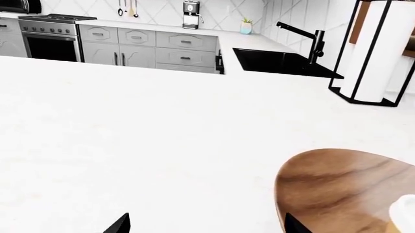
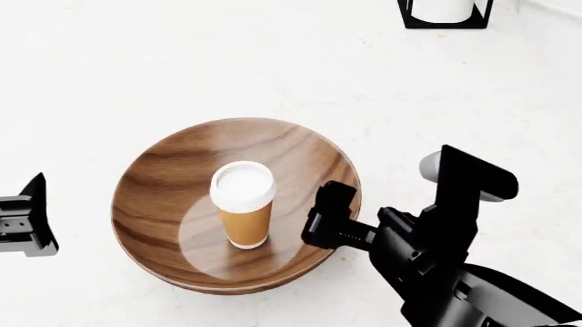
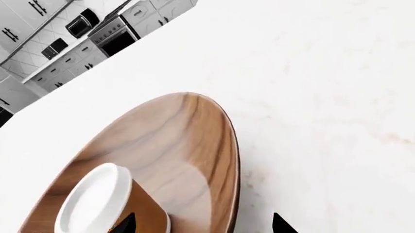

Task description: Place the cup inside the bowl on the dining table and move the bowl to any counter.

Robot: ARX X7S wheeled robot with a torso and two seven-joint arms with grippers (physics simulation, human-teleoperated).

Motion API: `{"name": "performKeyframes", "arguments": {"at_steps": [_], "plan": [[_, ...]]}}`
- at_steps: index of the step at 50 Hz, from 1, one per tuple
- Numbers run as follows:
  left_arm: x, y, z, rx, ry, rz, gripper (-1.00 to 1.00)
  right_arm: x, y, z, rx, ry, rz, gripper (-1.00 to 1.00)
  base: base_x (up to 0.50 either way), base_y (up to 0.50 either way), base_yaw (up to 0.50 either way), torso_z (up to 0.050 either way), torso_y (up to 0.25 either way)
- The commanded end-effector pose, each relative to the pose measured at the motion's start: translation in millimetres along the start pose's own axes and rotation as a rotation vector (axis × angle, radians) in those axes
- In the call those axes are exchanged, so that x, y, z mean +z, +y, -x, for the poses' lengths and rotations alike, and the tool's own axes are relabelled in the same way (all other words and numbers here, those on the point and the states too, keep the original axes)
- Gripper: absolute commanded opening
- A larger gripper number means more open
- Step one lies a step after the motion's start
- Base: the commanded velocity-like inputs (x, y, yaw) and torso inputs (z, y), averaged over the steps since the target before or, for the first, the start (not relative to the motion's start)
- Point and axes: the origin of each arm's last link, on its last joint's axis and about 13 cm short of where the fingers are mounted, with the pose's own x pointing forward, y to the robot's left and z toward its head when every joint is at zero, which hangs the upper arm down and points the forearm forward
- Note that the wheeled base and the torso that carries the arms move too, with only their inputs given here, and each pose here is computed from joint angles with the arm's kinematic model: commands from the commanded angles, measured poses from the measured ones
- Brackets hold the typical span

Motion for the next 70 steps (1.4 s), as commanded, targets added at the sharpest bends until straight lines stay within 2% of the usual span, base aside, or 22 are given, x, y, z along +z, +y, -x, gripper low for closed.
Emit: {"name": "performKeyframes", "arguments": {"at_steps": [1,6,13,17,24,29,32,37,45,58,59,70], "plan": [[0.7,5.3,-1.2,0.005,-0.005,0.003,1.00,-1.3,-3.6,-5.6,-0.029,0.059,0.006,1.00,0.00,0.00,0.00,0.000,0.000],[0.1,6.3,-2.0,0.004,-0.003,0.001,1.00,6.3,-3.2,0.7,-0.068,0.149,0.060,1.00,0.00,0.00,0.00,0.000,0.000],[0.0,9.6,-3.5,-0.004,0.000,0.002,1.00,25.5,3.3,-0.7,-0.062,0.170,0.085,1.00,0.00,0.00,0.00,0.000,0.000],[-0.3,3.5,-3.6,-0.005,-0.002,0.003,1.00,28.2,6.7,-8.1,-0.030,0.176,0.064,1.00,0.00,0.00,0.00,0.000,0.000],[-1.3,3.6,-3.9,-0.002,0.000,0.005,1.00,28.3,6.3,-18.0,-0.001,0.191,0.010,1.00,0.00,0.00,0.00,0.000,0.000],[-3.1,3.4,-3.9,-0.002,0.004,0.009,1.00,19.2,1.6,-21.2,-0.010,0.218,0.002,1.00,0.00,0.00,0.00,0.000,0.000],[-2.1,14.9,-3.2,-0.001,0.005,0.012,1.00,9.8,-2.5,-22.7,-0.014,0.232,-0.009,1.00,0.00,0.00,0.00,0.000,0.000],[-3.7,7.2,-3.1,0.002,0.005,0.012,1.00,2.8,-3.8,-25.2,-0.014,0.255,-0.014,1.00,0.00,0.00,0.00,0.000,0.000],[-4.9,6.1,-3.4,0.002,0.006,0.014,1.00,-4.0,-3.7,-27.3,-0.004,0.272,-0.021,1.00,0.00,0.00,0.00,0.000,0.000],[-6.2,5.1,-4.7,0.003,0.008,0.021,1.00,2.2,-1.2,-31.6,0.023,0.235,-0.048,1.00,0.00,0.00,0.00,0.000,0.000],[-7.9,4.5,-4.7,0.004,0.011,0.013,1.00,4.2,-1.7,-33.1,0.003,0.199,-0.069,-1.00,0.00,0.00,0.00,0.000,0.000],[-10.0,4.2,-4.9,0.004,0.015,0.019,1.00,5.3,-1.2,-34.3,0.023,0.197,-0.127,-1.00,0.00,0.00,0.00,0.000,0.000]]}}
